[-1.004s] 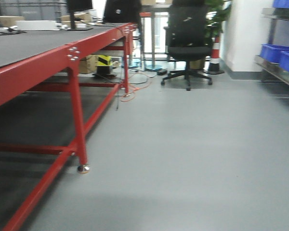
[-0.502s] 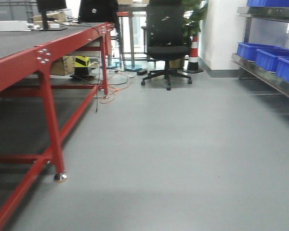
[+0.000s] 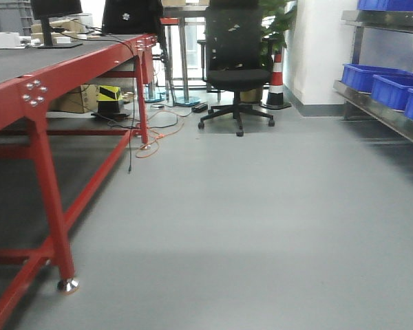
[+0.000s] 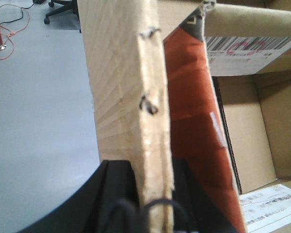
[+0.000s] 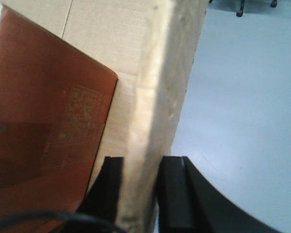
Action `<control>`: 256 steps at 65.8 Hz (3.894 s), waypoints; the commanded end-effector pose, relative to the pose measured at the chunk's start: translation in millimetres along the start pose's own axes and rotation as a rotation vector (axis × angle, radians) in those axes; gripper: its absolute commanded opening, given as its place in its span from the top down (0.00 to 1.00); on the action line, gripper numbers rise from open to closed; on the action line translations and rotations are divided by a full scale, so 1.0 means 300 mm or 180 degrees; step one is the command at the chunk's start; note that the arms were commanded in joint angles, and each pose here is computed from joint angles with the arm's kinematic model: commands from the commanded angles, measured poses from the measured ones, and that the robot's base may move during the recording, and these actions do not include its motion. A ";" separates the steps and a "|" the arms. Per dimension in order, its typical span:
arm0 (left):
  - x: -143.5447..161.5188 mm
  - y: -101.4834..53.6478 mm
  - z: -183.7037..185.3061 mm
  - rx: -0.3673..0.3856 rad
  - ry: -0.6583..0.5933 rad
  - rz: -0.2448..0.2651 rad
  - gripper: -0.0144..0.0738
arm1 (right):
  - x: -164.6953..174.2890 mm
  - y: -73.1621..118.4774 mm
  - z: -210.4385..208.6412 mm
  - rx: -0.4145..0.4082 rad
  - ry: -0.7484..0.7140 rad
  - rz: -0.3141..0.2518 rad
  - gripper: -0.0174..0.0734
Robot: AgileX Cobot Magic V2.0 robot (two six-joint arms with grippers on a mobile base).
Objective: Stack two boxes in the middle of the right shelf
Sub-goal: 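Drive along the red-framed table carrying the boxes in both grippers, then turn and drive toward the steel rack of blue bins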
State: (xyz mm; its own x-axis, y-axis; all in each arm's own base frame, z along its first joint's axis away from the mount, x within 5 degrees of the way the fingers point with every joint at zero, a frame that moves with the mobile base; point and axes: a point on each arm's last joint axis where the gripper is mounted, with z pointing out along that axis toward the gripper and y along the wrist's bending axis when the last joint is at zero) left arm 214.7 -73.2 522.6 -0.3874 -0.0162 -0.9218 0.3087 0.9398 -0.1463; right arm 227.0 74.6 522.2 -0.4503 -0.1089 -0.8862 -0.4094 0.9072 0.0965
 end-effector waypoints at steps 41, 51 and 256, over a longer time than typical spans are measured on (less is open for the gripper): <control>-0.032 -0.001 -0.034 -0.0001 -0.0301 0.0014 0.96 | -0.022 -0.007 -0.032 0.0119 -0.0214 -0.0124 0.98; -0.032 -0.001 -0.034 -0.0001 -0.0301 0.0014 0.96 | -0.022 -0.007 -0.032 0.0119 -0.0214 -0.0124 0.98; -0.032 -0.001 -0.034 -0.0006 -0.0302 0.0017 0.96 | -0.022 -0.008 -0.029 0.0119 -0.0208 -0.0123 0.98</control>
State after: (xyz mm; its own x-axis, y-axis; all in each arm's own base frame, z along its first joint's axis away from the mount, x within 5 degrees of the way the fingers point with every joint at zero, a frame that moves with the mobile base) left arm 214.8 -72.8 522.5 -0.3861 -0.0132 -0.9224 0.3061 0.9414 -0.1416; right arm 227.7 74.9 522.0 -0.4503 -0.1076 -0.8864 -0.4098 0.9069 0.0981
